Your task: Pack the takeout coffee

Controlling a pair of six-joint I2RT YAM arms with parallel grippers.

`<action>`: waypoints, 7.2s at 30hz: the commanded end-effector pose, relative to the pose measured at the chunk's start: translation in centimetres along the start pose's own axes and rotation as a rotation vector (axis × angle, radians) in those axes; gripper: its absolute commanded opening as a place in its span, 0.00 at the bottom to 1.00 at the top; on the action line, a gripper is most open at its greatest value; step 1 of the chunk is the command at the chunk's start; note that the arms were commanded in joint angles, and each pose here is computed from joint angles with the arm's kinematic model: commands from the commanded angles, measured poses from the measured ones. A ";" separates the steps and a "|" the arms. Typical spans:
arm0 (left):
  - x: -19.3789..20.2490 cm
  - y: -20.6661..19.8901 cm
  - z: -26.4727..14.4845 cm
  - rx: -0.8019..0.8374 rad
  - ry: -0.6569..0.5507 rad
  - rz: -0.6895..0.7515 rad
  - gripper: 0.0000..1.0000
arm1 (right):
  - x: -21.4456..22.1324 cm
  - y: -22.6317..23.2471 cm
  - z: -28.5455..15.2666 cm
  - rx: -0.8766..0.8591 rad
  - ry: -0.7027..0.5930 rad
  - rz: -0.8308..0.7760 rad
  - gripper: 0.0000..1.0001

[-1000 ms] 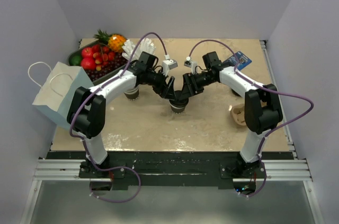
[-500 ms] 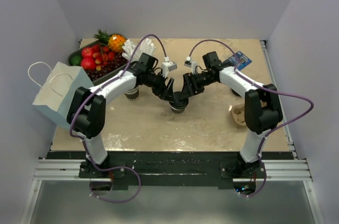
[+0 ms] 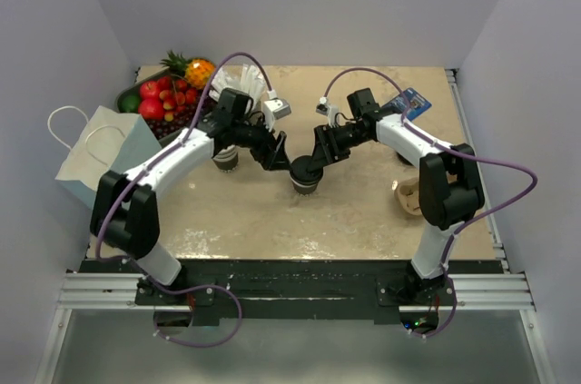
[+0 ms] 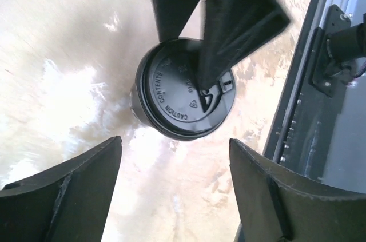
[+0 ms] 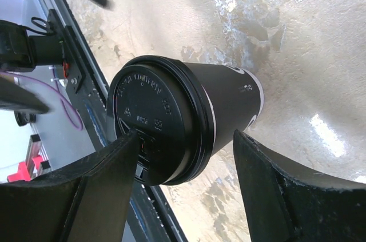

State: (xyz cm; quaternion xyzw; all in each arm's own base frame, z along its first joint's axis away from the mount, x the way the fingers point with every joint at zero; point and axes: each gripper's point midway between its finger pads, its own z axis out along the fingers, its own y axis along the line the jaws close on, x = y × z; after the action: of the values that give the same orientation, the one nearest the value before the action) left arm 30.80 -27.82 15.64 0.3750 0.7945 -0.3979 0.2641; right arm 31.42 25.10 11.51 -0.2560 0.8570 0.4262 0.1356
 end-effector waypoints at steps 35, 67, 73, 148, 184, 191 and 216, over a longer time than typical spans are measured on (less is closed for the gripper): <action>3.3 3.0 3.5 -0.132 -0.144 0.021 0.75 | -1.4 -0.6 1.0 0.032 0.003 -0.006 0.77; 3.3 3.5 4.7 -0.111 -0.166 -0.028 0.74 | 1.1 1.0 2.7 -0.088 0.076 -0.009 0.78; 3.1 3.4 4.7 -0.106 -0.169 -0.029 0.73 | 1.3 0.8 2.9 -0.095 0.087 -0.013 0.80; -0.9 0.9 -0.4 -0.176 -0.199 0.063 0.74 | 4.7 4.5 -4.6 0.207 0.107 -1.097 0.63; 1.4 2.2 1.5 -0.139 -0.152 -0.017 0.74 | 5.8 6.4 -2.2 0.068 0.222 -1.287 0.27; 0.0 0.4 1.1 -0.058 -0.192 0.011 0.74 | 6.0 6.5 -2.2 0.065 0.225 -1.260 0.41; -1.6 -1.5 3.2 0.155 -0.190 -0.013 0.77 | -1.4 5.0 -5.4 0.043 -0.130 -0.521 0.75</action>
State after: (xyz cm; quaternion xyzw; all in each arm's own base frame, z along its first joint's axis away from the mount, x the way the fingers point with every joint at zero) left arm 30.04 -30.52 13.53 0.3360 0.7624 -0.4710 0.2897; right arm 30.38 21.63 17.07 -0.4813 0.7597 0.3073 0.3111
